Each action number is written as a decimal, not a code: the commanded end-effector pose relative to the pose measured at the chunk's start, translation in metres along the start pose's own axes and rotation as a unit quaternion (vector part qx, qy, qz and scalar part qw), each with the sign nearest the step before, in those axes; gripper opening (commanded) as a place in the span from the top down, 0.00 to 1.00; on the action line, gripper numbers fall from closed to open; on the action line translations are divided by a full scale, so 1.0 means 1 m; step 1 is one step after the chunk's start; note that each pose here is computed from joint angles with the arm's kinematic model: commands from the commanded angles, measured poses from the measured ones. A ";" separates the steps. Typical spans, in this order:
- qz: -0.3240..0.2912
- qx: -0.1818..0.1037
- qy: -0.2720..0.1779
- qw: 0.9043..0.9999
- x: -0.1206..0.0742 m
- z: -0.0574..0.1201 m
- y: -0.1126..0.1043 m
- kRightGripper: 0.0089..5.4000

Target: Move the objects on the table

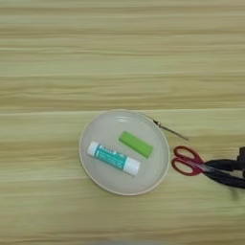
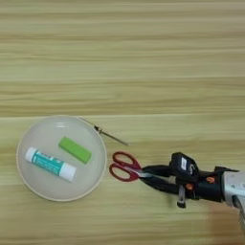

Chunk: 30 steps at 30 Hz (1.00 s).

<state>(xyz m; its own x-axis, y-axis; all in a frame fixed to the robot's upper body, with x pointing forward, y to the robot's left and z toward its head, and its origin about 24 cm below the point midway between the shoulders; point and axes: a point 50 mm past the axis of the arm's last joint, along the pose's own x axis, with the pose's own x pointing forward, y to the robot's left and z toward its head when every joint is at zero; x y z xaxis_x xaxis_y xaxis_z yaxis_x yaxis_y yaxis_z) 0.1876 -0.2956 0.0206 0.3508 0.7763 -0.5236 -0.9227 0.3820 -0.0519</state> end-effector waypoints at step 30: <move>-0.070 0.016 0.010 0.997 -0.015 0.009 -0.019 0.87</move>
<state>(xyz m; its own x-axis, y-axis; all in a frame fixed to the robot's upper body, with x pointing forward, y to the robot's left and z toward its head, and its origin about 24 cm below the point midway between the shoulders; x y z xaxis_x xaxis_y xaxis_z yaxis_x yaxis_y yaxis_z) 0.1953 -0.3015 0.0249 0.4273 0.7509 -0.5035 -0.8806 0.4718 -0.0437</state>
